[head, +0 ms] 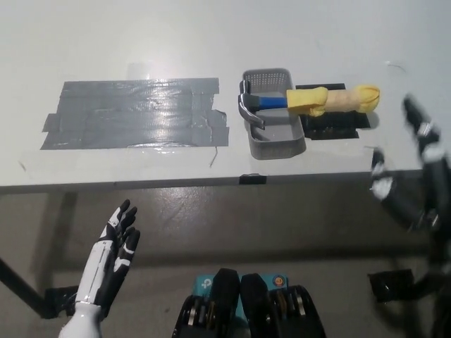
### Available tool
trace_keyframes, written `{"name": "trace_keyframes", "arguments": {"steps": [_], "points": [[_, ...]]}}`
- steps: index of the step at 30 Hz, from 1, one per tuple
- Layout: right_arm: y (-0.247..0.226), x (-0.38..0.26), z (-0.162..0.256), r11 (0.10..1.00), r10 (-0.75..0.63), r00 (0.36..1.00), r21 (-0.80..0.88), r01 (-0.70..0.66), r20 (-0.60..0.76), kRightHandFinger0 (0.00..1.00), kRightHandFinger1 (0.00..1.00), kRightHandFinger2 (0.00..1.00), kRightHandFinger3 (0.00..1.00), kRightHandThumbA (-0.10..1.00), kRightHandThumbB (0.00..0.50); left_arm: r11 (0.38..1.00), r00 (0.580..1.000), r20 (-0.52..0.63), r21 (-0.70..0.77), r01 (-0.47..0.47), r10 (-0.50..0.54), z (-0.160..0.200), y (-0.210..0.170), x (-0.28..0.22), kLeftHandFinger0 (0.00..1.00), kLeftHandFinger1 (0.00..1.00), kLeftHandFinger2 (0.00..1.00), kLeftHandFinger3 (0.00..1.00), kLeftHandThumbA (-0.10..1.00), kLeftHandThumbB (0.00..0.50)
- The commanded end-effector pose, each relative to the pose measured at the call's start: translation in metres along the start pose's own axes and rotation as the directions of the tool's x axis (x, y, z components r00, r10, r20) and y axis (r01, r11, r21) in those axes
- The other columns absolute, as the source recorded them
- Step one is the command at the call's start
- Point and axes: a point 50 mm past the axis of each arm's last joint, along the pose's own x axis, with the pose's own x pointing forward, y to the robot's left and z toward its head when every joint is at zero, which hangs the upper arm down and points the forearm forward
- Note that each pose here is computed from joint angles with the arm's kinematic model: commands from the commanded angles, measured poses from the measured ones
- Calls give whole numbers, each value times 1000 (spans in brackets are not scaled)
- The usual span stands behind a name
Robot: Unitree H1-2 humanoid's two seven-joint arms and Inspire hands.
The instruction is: The robot picks the hammer placed on top of the gray container with right hand and places it on the grey area of the desk
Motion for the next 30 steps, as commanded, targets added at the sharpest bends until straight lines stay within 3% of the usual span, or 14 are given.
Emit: {"name": "trace_keyframes", "arguments": {"steps": [1,4,6,11,14,15,18,19,21,23,26,27,29,30], "points": [[-40,62,20,988,114,993,-100,-118,-42,1000,1000,1000,1000,554,204,1000,996,90,22,7,-9,18,0,7,1000,1000,1000,1000,902,73],[-58,117,32,952,233,968,-182,-247,-98,1000,1000,1000,1000,699,234,1000,996,92,21,8,-10,20,0,8,1000,1000,1000,1000,899,67],[-64,145,39,921,310,937,-194,-338,-162,1000,1000,1000,1000,719,244,1000,996,90,22,5,-7,21,1,8,1000,1000,1000,1000,900,70],[-58,221,28,760,460,803,-300,-576,-378,1000,1000,1000,1000,908,333,1000,996,93,25,3,-5,20,2,6,1000,1000,1000,1000,908,67],[-51,245,24,670,471,740,-350,-654,-481,1000,1000,1000,1000,1000,350,1000,996,92,17,1,-3,20,2,7,1000,1000,1000,1000,901,69],[-50,249,24,659,481,724,-340,-670,-495,1000,1000,1000,1000,1000,329,1000,996,93,18,0,-2,20,2,6,1000,1000,1000,1000,901,70],[-36,273,26,556,541,590,-271,-785,-599,1000,1000,1000,1000,1000,292,1000,995,102,20,1,-3,21,3,8,1000,1000,1000,1000,900,66],[-32,280,28,536,540,562,-259,-803,-626,1000,1000,1000,1000,1000,324,1000,995,103,17,2,-3,21,3,8,1000,1000,1000,1000,899,66],[-25,290,30,448,579,490,-247,-859,-651,1000,1000,1000,1000,1000,312,1000,995,104,16,2,-4,22,3,9,1000,1000,1000,1000,896,69],[-17,295,31,432,577,453,-217,-876,-680,1000,1000,1000,1000,1000,320,1000,995,103,21,3,-5,22,3,10,1000,1000,1000,1000,897,72],[-1,300,32,403,527,424,-223,-888,-737,1000,1000,1000,1000,1000,410,999,994,113,36,-2,-3,22,4,10,1000,1000,1000,1000,907,64],[3,300,32,397,509,419,-227,-890,-752,1000,1000,1000,1000,1000,419,999,994,114,42,-2,-3,22,5,10,1000,1000,1000,1000,910,64],[13,302,28,346,530,367,-201,-917,-764,1000,1000,1000,1000,1000,399,999,994,109,37,1,-5,22,5,8,1000,1000,1000,1000,909,69],[17,302,25,329,568,339,-172,-929,-750,1000,1000,1000,1000,1000,362,999,994,109,37,3,-7,22,5,9,1000,1000,1000,1000,906,70]]}}
